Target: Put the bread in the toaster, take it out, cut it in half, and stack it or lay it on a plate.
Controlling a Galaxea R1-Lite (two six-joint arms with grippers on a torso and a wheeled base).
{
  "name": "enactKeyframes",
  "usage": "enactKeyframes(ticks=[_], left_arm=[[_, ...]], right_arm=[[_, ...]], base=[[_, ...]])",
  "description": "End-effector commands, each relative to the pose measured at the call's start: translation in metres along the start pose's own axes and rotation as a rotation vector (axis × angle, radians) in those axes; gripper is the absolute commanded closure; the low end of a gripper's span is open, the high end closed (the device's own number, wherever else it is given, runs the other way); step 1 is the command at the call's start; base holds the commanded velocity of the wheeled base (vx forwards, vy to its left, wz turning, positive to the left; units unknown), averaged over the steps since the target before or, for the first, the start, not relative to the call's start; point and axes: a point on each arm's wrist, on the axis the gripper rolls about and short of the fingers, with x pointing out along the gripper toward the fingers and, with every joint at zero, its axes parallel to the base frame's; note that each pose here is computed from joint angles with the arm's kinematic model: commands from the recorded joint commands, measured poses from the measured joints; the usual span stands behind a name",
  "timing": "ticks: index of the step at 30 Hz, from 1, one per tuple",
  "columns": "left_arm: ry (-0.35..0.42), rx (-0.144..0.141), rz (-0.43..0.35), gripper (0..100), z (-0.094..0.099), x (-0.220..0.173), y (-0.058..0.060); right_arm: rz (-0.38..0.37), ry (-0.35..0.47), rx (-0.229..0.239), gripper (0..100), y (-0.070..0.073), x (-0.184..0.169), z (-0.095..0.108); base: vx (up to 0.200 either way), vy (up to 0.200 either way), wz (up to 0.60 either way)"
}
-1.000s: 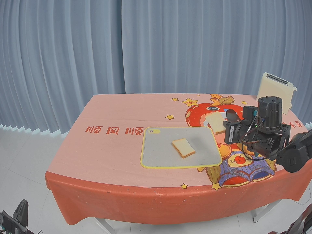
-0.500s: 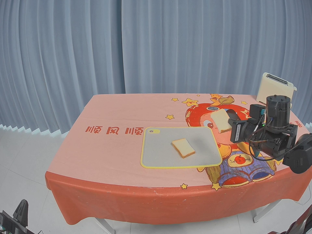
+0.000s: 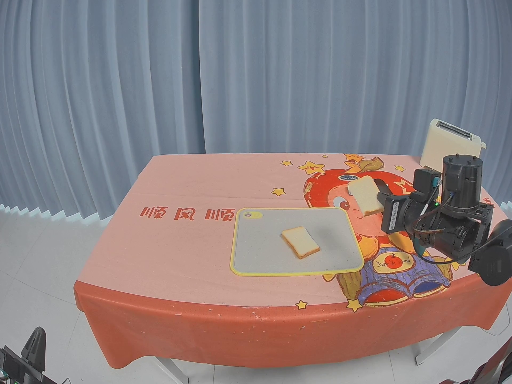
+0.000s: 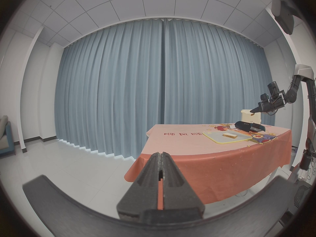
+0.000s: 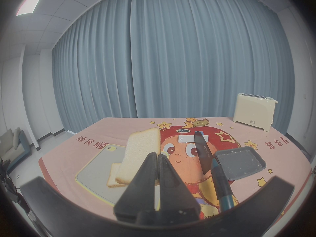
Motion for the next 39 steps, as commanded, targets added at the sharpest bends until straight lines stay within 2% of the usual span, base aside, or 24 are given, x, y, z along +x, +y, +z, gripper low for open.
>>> enactKeyframes(ticks=[1, 9, 30, 39], left_arm=[[0.011, 0.0, 0.001, 100, -0.0032, 0.0008, 0.0], [0.011, 0.003, 0.0, 100, -0.0032, 0.0008, 0.0], [0.011, 0.006, 0.001, 100, -0.0035, 0.0009, 0.0], [0.011, 0.006, 0.001, 100, -0.0035, 0.0009, 0.0]], right_arm=[[0.0, 0.0, -0.001, 100, -0.0001, -0.0003, -0.0001], [-0.006, -0.01, 0.003, 100, -0.0012, -0.0023, 0.0021], [-0.018, -0.014, 0.006, 100, -0.004, -0.0028, 0.0031], [-0.026, -0.016, 0.01, 100, -0.0064, -0.0022, 0.0039]], base=[[0.0, -0.2, 0.0], [0.0, -0.2, 0.0], [0.0, 0.0, 0.0], [0.0, -0.2, 0.0]])
